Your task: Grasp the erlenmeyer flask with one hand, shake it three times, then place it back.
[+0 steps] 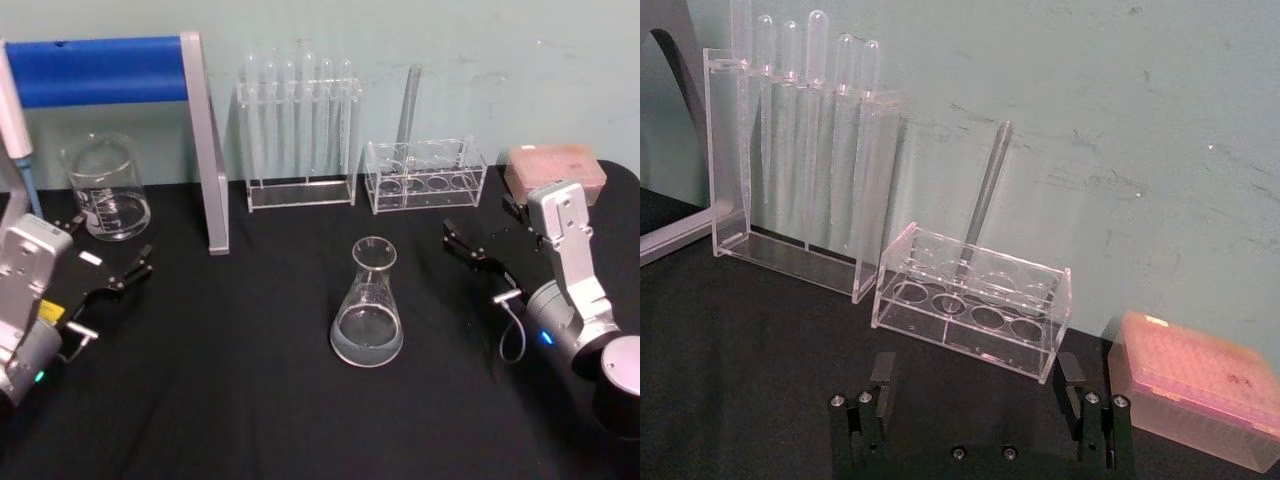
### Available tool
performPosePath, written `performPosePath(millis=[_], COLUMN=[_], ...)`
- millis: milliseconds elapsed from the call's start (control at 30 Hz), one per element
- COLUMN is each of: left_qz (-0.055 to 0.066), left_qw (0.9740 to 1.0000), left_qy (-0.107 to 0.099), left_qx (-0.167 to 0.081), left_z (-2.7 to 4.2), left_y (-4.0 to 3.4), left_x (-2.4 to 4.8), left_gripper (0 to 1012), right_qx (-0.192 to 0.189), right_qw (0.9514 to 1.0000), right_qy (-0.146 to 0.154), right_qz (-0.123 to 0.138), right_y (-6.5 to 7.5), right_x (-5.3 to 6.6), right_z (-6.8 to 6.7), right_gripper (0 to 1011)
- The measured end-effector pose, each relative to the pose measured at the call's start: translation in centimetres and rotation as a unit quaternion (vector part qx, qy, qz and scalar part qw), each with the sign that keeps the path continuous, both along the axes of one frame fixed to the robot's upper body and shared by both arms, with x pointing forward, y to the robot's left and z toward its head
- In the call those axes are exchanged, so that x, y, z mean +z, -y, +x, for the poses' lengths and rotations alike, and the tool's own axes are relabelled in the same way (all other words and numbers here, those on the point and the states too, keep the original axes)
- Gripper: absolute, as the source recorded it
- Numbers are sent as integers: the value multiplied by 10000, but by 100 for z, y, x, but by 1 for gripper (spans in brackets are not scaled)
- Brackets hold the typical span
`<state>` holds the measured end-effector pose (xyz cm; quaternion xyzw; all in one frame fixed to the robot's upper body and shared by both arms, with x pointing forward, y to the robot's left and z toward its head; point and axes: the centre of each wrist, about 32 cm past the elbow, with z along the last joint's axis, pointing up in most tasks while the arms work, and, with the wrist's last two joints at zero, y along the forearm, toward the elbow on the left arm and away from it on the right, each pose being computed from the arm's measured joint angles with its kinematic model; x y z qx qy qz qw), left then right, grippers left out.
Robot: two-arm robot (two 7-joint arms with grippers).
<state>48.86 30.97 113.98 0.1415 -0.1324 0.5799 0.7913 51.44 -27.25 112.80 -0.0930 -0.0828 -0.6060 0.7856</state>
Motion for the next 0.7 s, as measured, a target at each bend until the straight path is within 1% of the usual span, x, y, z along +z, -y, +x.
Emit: performPosePath(millis=[700], left_qz=[0], left_qw=[10000], left_qy=[0], left_qx=[0], left_z=[0], left_y=[0], left_x=[0], left_gripper=[1001], right_qx=[0], right_qw=[10000], right_qy=[0], right_qz=[0], right_y=[0], right_x=[0], right_z=[0], right_gripper=[1003])
